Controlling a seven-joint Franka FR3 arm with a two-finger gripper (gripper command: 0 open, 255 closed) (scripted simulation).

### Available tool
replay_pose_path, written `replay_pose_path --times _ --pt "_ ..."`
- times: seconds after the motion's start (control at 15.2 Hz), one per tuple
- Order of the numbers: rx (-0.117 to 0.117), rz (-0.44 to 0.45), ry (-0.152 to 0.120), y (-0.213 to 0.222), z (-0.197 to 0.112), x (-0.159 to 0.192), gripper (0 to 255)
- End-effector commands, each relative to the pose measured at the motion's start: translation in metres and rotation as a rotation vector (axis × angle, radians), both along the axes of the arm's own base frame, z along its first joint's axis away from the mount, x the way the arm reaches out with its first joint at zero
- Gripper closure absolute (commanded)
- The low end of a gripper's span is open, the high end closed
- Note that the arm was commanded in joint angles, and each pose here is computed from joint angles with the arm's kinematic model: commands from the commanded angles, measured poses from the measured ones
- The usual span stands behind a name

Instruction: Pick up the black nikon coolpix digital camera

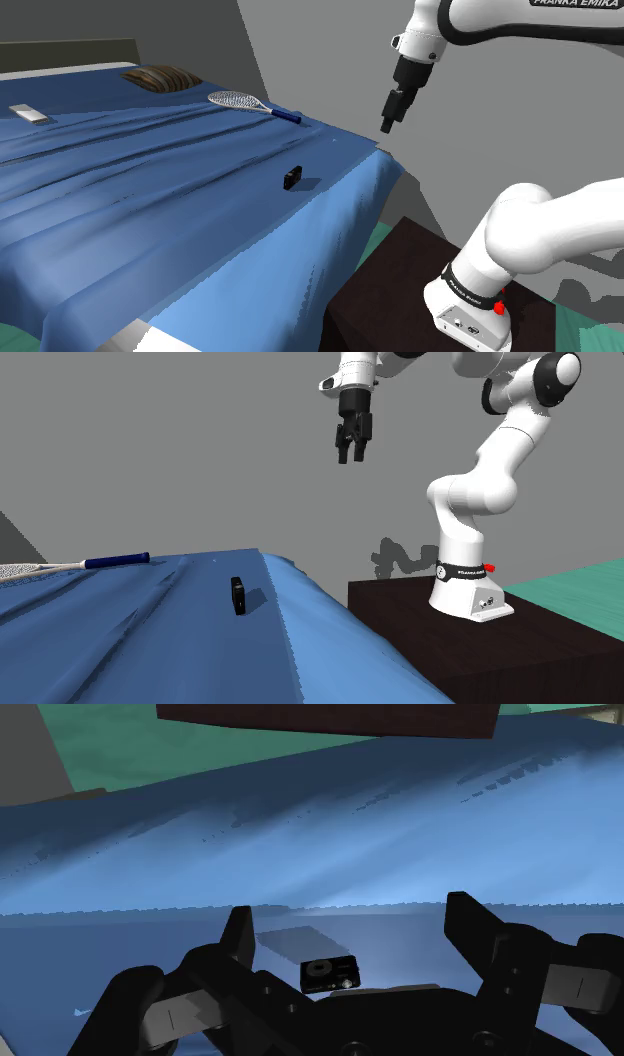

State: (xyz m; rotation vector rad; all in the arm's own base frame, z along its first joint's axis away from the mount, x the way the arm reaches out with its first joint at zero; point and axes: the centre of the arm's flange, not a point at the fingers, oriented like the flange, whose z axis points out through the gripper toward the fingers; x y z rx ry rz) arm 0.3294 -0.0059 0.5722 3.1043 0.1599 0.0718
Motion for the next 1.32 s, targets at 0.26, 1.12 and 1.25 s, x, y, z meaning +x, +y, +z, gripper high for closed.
replay_pose_path --times 0.26,1.12,1.25 --pt "0.007 -0.186 0.0 0.027 -0.035 0.03 0" --pt "0.028 -0.791 -0.001 0.071 -0.149 0.151 0" --pt "0.031 -0.884 -0.001 0.071 -0.167 0.171 0"
